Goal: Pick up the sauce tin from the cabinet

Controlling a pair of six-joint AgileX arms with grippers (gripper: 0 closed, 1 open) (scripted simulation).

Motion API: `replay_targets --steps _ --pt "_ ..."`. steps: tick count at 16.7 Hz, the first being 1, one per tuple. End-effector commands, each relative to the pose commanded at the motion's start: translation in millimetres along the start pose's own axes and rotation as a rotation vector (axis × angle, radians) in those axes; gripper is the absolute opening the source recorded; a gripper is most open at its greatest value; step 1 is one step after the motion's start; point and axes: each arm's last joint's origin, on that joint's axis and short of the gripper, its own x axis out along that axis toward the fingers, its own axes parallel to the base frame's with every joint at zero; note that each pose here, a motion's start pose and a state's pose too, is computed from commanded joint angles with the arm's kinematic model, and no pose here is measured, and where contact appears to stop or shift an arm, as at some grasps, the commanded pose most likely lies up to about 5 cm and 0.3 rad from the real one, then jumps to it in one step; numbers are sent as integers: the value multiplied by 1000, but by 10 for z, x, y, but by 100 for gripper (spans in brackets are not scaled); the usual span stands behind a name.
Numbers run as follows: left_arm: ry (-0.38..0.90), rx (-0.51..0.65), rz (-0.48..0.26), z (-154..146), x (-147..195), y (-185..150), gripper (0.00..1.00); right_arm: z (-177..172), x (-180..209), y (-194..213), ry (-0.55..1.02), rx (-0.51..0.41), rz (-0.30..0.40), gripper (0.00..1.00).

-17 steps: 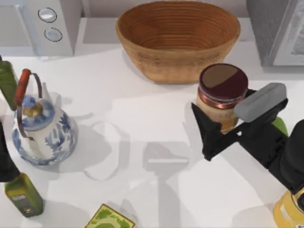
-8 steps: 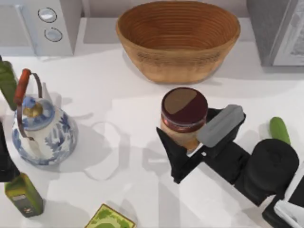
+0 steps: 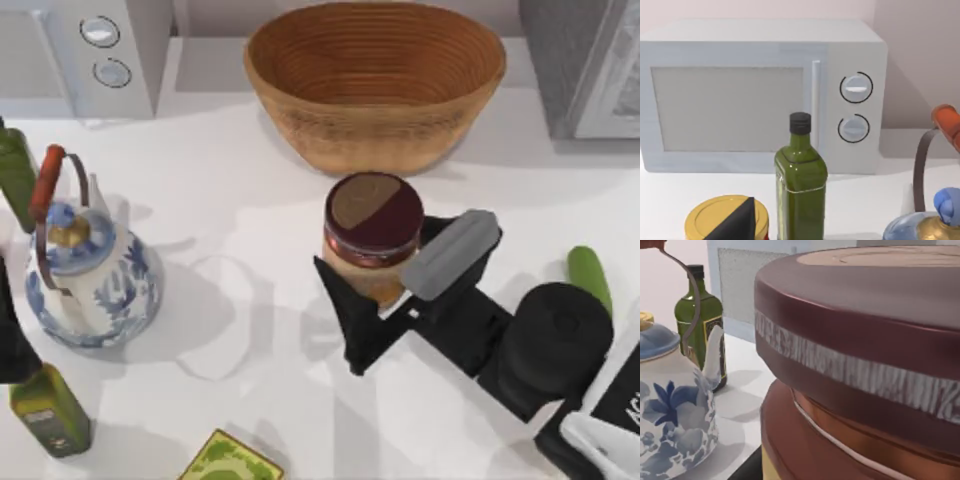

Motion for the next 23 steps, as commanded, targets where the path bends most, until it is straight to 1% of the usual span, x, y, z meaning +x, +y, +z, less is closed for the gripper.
replay_targets --steps 2,7,13,23 --pt "0 0 0 0 0 0 100 -35 125 23 -2 4 6 0" --pt "0 0 0 0 0 0 100 -258 405 2 28 5 -2 0" --pt "0 0 0 0 0 0 100 -309 459 -34 29 -2 -12 0" --pt "0 0 0 0 0 0 100 -309 459 -34 29 -2 -12 75"
